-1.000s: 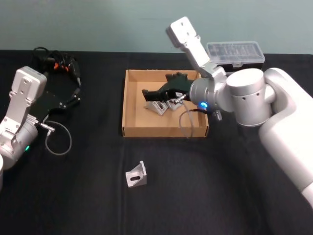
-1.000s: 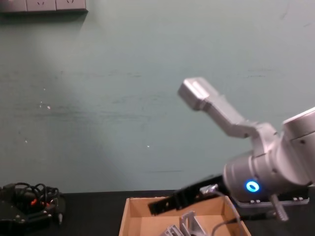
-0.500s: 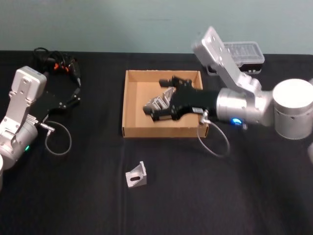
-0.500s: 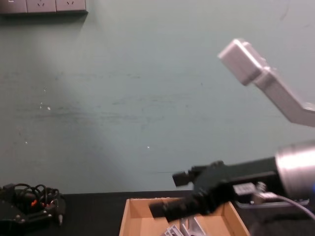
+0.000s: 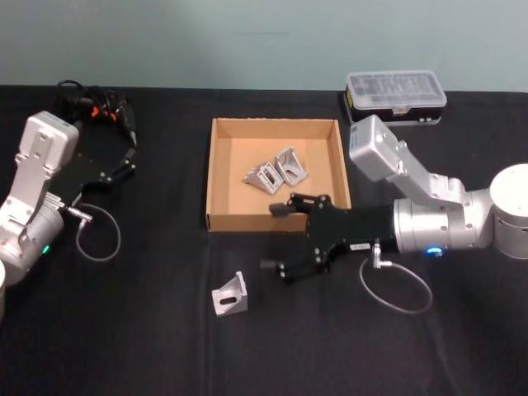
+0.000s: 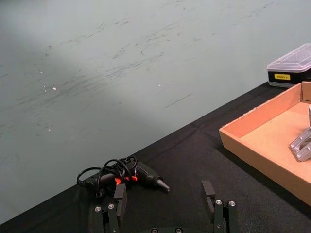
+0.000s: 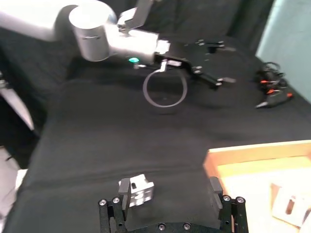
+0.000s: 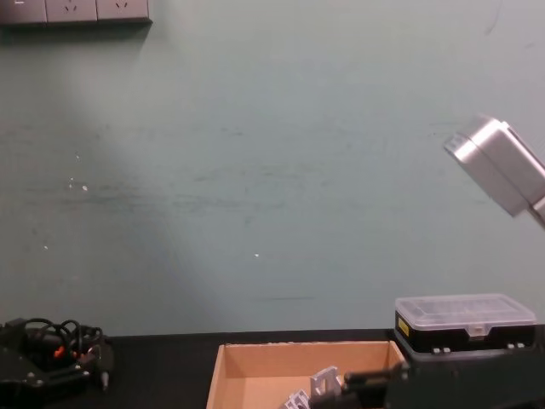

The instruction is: Use one hand to pick up the angle iron from the table and place it into the box.

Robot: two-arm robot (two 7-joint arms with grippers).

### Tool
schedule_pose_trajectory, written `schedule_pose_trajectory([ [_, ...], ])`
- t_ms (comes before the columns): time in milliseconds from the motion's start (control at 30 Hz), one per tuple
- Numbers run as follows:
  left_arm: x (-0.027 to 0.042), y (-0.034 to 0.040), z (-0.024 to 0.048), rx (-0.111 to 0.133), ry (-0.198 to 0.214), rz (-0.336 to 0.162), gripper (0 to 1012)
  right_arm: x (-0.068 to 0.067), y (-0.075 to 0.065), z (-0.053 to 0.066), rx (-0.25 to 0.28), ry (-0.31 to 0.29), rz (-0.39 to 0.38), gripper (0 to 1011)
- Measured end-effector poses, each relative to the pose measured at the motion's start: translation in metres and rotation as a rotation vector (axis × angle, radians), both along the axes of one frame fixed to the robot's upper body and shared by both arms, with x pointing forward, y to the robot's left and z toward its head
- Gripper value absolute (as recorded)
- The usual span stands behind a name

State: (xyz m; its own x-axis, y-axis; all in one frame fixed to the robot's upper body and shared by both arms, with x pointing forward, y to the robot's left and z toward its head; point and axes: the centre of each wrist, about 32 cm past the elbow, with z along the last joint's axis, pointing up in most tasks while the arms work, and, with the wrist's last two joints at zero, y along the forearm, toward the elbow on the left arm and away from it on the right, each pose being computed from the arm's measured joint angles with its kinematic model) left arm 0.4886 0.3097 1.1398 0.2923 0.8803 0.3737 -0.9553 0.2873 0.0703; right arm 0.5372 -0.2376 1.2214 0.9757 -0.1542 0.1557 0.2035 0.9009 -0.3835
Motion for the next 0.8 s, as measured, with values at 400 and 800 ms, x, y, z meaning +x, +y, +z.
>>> schedule_pose_trajectory([
  [400,0.0,0.0,0.0,0.0,0.0,0.0,1000,0.002,0.01,-0.01,-0.044,0.036,0.126,1003],
  [800,0.0,0.0,0.0,0.0,0.0,0.0,1000,0.012,0.031,-0.018,-0.096,0.053,0.184,1003],
])
